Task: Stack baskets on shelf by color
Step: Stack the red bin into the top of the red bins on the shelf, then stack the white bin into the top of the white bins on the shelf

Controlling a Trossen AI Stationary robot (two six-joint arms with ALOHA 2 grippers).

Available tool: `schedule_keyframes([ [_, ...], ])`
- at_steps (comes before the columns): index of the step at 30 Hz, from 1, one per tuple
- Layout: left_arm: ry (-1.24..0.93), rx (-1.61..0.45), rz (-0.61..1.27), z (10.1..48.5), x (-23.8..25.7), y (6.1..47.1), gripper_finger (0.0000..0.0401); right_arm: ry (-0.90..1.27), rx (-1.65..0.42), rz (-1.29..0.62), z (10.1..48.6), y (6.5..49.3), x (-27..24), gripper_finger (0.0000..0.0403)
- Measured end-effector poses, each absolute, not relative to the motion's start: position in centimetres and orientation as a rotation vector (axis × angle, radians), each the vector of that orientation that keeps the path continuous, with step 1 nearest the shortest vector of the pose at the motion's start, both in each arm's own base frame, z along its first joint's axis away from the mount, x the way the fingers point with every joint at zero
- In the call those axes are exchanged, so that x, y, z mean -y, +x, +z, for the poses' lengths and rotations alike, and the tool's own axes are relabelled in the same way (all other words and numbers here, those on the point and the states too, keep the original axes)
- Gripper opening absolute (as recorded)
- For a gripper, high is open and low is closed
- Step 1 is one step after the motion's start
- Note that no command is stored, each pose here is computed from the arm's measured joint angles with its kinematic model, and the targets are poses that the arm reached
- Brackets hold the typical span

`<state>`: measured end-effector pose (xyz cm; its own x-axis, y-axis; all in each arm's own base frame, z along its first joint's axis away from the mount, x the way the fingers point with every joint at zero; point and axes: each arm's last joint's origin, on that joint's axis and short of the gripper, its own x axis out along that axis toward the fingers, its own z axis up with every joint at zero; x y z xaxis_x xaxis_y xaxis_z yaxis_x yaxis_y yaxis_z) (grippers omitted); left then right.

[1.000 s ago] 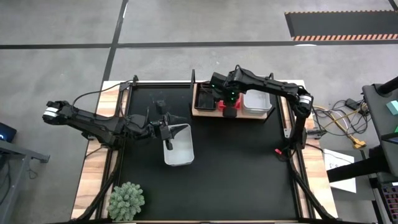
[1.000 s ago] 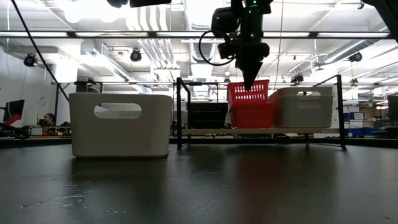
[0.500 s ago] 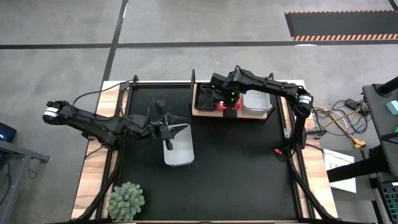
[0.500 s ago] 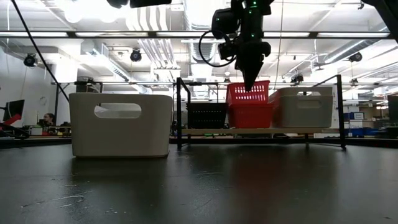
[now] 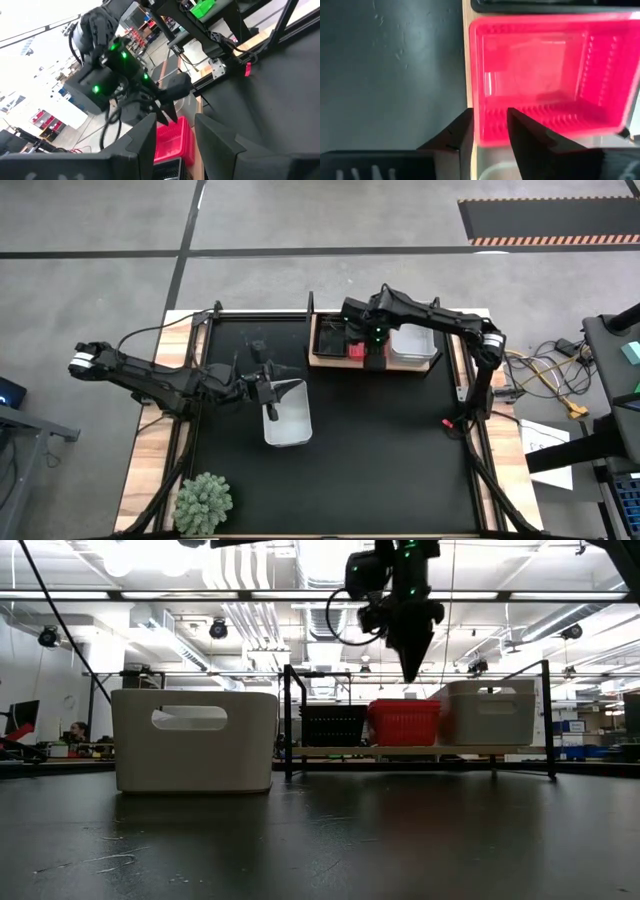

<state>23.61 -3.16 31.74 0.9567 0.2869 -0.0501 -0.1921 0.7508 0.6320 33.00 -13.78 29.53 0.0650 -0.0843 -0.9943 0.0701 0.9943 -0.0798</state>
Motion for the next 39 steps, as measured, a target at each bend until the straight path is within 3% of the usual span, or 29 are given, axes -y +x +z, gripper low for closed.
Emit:
schedule_keyframes([
  [5,0.656,-0.145,0.263,31.7,3.2,23.6,0.0118,0.024,-1.472,-0.158,31.8,31.4,13.1,0.0119],
  [12,0.628,-0.089,0.268,32.1,3.3,24.0,0.0118,0.048,-1.319,-0.217,35.0,27.9,10.2,0.0086],
  [18,0.623,-0.038,0.226,31.7,3.7,25.7,0.0118,0.018,-1.007,-0.212,34.4,25.2,5.8,0.0047],
  [25,0.626,-0.045,0.218,31.9,4.3,28.5,0.0118,-0.179,-0.534,-0.026,33.9,21.6,3.0,0.0012],
  [30,0.592,-0.058,0.207,31.6,4.7,30.1,0.0118,-0.193,-0.336,0.097,30.3,19.6,1.8,0.0009],
  [39,0.240,-0.208,0.169,28.1,5.7,31.3,0.0118,-0.197,-0.295,0.108,23.8,17.0,1.2,0.0009],
])
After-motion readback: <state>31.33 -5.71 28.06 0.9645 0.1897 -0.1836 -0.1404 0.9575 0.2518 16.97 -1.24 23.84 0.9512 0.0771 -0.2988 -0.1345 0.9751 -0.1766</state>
